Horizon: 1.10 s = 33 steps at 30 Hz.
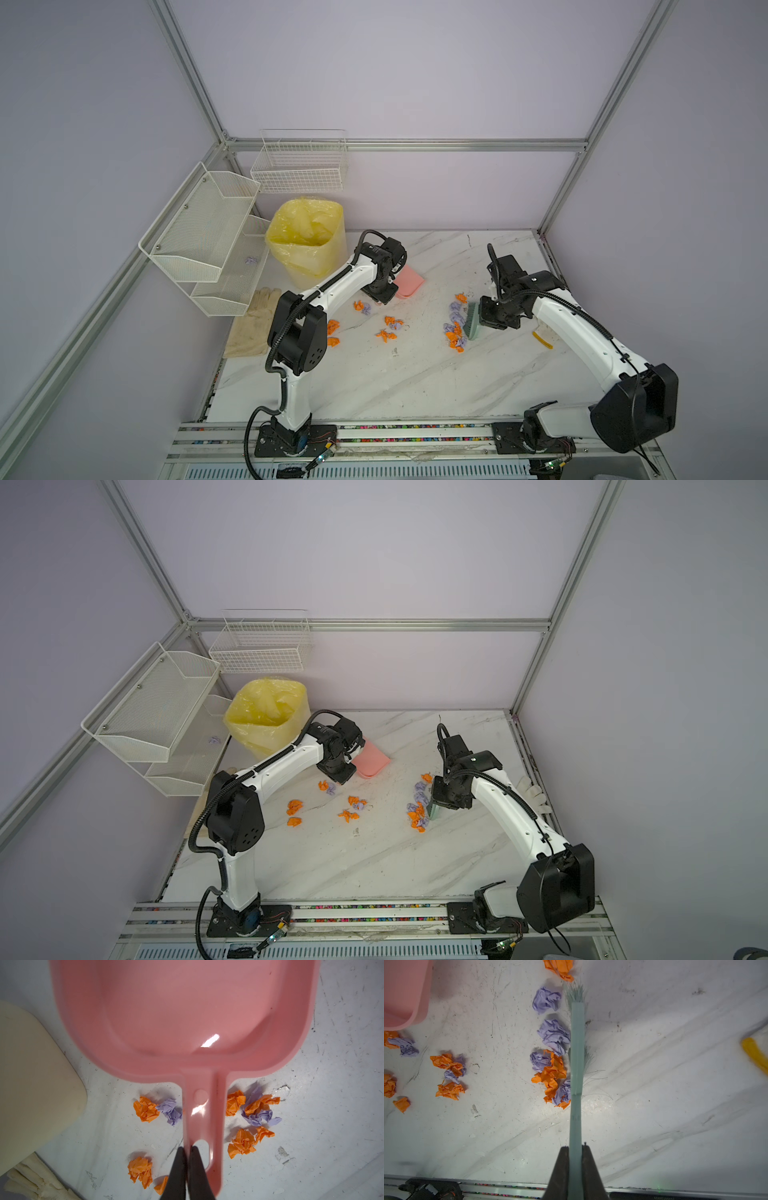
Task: Sweep away the paper scraps from the table
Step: 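Lower the empty dustpan onto the table with the left gripper while the right brushes scraps, then move the green brush toward the dustpan with the right gripper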
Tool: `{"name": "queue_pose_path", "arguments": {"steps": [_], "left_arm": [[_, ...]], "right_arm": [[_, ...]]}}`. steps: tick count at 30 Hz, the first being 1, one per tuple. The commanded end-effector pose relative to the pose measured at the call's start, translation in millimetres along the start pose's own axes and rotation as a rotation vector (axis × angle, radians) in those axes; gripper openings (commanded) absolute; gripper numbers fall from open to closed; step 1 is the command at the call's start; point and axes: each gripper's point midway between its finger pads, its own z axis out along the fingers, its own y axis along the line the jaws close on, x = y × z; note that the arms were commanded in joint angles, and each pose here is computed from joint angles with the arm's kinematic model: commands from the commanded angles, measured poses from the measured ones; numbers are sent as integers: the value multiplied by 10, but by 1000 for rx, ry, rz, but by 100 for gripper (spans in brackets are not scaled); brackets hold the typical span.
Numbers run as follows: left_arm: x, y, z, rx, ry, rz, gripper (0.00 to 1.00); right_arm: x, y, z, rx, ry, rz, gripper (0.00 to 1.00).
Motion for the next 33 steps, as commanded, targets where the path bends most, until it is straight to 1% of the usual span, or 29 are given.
{"name": "queue_pose_path", "arguments": {"steps": [1,4,8,10,13,17,23,28,33], "left_arm": [[-247,74,-408,5,-128,-19,0],[-241,60,-438,15,-127,-22,0],[-212,53,-411,14,-107,-19,0],[-190,64,-393,6,-90,-17,0],[-159,67,-362,-5,-64,-11,0],[-112,83,-331,-28,-33,1,0],[-47,78,-324,-51,0,26,0],[1,-21,-344,-40,16,52,0],[37,-95,-420,-56,24,82,0]], "right_arm": [[-338,258,98,-86,-82,19,0],[-640,430,117,-114,-142,18,0],[-987,573,127,-100,-191,-19,0],[-1076,606,110,-88,-199,-46,0],[-1176,619,-16,-71,-238,-68,0],[-1291,544,-165,-7,-296,-108,0],[-1516,415,-179,137,-339,-192,0],[-1770,417,-72,220,-360,-291,0],[-1901,409,177,280,-317,-341,0]]}}
